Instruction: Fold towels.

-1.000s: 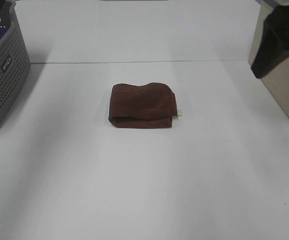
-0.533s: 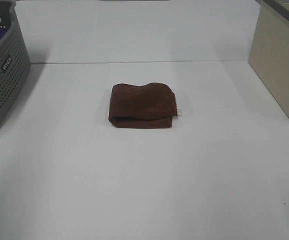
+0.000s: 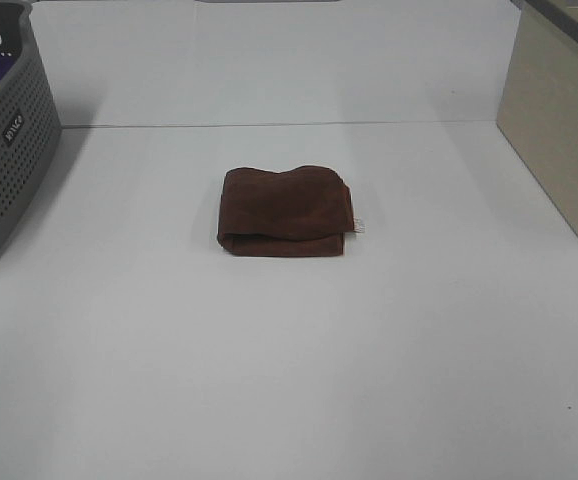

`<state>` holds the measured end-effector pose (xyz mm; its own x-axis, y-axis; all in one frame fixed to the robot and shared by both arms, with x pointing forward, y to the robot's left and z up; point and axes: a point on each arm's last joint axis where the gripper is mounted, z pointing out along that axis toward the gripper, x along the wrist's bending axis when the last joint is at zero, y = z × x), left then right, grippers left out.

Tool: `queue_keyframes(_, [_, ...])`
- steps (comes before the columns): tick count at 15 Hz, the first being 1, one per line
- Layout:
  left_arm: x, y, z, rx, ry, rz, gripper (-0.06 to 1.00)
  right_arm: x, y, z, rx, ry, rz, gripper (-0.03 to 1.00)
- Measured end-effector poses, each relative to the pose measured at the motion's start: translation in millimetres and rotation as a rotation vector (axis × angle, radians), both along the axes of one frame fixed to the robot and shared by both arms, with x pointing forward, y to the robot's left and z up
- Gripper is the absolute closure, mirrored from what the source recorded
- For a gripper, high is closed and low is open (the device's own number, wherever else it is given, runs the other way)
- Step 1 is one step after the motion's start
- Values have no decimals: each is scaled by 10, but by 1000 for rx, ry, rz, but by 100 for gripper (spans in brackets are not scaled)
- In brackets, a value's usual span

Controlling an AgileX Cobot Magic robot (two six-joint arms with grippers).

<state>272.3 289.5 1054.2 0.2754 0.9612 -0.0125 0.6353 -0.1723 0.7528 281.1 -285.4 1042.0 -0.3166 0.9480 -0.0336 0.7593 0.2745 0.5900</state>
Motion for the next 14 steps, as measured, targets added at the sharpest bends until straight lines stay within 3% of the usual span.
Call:
queue_keyframes(3, [-33, -11, -27, 50, -42, -76, 14, -116, -18, 24, 14, -80, 0, 4])
queue_keyframes(6, [-43, -49, -24, 7, -35, -96, 14, -116, -18, 24, 14, -80, 0, 4])
queue_keyframes(14, [-45, -53, -23, 3, -34, -98, 14, -116, -18, 24, 14, -80, 0, 4])
